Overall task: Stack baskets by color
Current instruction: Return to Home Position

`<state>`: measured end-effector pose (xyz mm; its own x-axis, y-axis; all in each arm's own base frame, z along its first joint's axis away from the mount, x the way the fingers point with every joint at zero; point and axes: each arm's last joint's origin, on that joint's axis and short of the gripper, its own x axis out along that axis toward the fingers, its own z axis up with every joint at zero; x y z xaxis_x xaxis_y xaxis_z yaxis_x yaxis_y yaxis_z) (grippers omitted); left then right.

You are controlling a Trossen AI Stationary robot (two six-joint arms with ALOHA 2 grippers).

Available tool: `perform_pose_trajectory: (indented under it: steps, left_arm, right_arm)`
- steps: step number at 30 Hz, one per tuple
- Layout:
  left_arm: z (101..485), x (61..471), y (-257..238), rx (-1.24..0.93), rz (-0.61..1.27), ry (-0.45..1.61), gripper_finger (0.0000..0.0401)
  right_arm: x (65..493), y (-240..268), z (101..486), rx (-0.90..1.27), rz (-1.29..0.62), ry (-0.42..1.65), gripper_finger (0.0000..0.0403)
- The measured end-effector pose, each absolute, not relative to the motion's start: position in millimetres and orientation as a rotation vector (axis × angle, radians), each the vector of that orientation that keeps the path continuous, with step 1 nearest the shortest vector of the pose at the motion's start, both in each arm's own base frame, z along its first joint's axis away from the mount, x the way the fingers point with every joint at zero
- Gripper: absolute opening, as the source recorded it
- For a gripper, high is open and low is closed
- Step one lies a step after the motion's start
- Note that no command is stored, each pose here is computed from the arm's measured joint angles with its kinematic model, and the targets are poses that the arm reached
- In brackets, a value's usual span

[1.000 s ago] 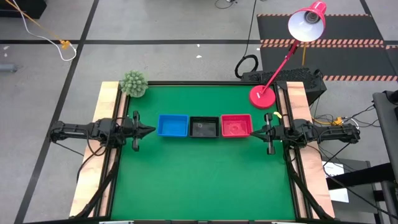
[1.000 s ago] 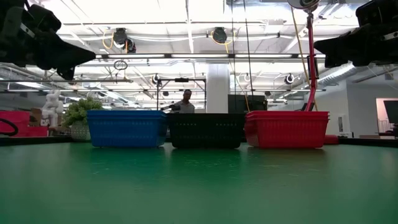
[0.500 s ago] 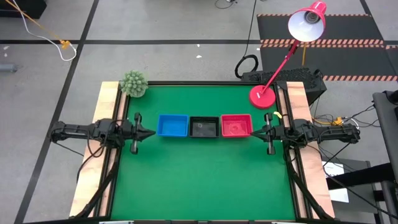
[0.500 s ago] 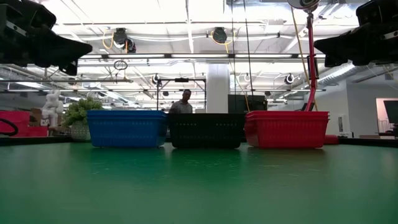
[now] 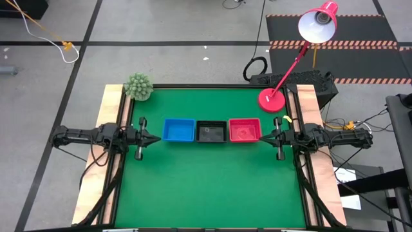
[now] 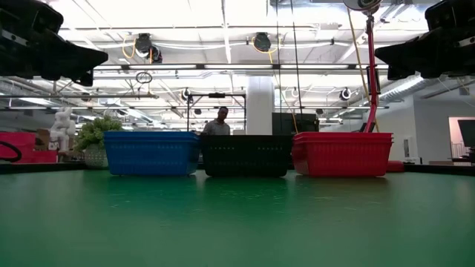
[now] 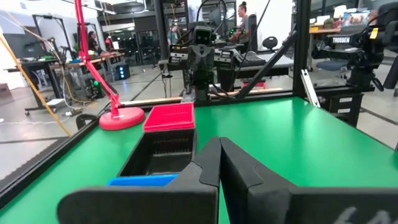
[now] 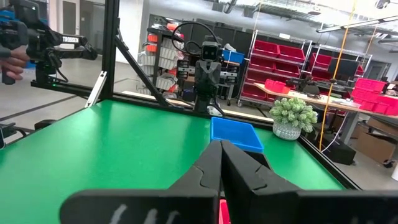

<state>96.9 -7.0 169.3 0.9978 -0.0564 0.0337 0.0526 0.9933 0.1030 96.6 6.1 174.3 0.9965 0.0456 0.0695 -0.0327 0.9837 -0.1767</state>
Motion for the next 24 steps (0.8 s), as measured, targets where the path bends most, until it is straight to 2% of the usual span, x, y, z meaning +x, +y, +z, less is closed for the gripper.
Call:
perform_pose_trajectory:
  steps: [10,17,24]
  left_arm:
    - [169.1,97.1,-7.0,0.096,-0.053,-0.034,0.0003]
    - [169.1,97.1,-7.0,0.072,-0.052,-0.033,0.0030]
    - [169.1,97.1,-7.0,0.072,-0.052,-0.033,0.0031]
  right_arm:
    - [96.6,6.1,174.3,-0.176,0.040,-0.073,0.0000]
    - [96.6,6.1,174.3,-0.176,0.039,-0.073,0.0000]
    - [96.6,6.1,174.3,-0.176,0.040,-0.073,0.0000]
